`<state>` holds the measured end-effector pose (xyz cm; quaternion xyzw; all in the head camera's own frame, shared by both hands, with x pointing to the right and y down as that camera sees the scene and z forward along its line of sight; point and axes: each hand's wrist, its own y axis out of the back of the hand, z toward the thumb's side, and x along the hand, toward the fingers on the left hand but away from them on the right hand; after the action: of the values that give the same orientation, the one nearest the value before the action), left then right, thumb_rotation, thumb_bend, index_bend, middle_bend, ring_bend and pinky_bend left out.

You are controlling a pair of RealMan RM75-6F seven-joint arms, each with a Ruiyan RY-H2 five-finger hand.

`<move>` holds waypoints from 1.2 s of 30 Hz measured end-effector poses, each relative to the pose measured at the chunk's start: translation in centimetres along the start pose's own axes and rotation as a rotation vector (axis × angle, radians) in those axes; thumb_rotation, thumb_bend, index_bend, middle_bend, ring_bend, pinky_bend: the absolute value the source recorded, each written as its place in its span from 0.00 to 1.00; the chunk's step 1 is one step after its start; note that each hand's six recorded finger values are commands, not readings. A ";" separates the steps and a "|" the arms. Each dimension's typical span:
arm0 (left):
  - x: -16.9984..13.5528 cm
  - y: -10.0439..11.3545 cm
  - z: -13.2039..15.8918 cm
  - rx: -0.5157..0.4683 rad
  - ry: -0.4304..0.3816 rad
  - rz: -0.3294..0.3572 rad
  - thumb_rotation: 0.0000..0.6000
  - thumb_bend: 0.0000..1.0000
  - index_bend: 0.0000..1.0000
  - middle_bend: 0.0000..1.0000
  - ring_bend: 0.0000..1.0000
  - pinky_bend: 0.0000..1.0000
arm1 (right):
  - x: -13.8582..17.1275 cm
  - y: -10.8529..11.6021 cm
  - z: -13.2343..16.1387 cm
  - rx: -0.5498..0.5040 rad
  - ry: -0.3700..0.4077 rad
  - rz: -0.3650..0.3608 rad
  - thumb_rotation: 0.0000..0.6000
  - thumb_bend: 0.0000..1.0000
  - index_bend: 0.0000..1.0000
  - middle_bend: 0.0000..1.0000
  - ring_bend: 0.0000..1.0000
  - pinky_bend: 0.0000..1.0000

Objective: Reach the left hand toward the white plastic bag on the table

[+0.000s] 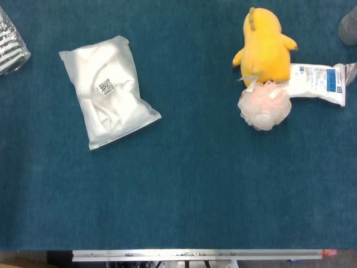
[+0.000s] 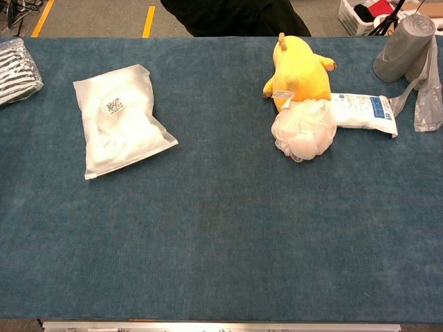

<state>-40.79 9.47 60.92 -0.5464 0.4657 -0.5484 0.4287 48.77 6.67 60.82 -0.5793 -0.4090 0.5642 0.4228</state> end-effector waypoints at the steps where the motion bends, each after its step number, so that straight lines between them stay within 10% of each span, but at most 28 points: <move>1: 0.0 0.0 0.0 0.001 0.001 -0.001 1.00 0.18 0.17 0.11 0.06 0.02 | 0.0 0.0 0.0 0.000 0.000 0.001 1.00 0.16 0.08 0.12 0.02 0.10; 26: 1.1 0.4 1.8 -0.164 -0.121 0.029 1.00 0.32 0.74 0.24 0.10 0.02 | -0.3 0.3 0.2 -0.013 0.015 -0.007 1.00 0.16 0.08 0.12 0.02 0.10; 36: 1.2 0.6 4.5 -0.389 -0.203 -0.001 1.00 0.33 0.75 0.22 0.04 0.02 | -0.6 -0.1 0.6 -0.020 0.032 0.012 1.00 0.16 0.08 0.12 0.02 0.08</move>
<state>-36.36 7.99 60.45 -0.6715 0.5169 -0.3905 0.3597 48.20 6.20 61.13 -0.5950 -0.4043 0.5531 0.4203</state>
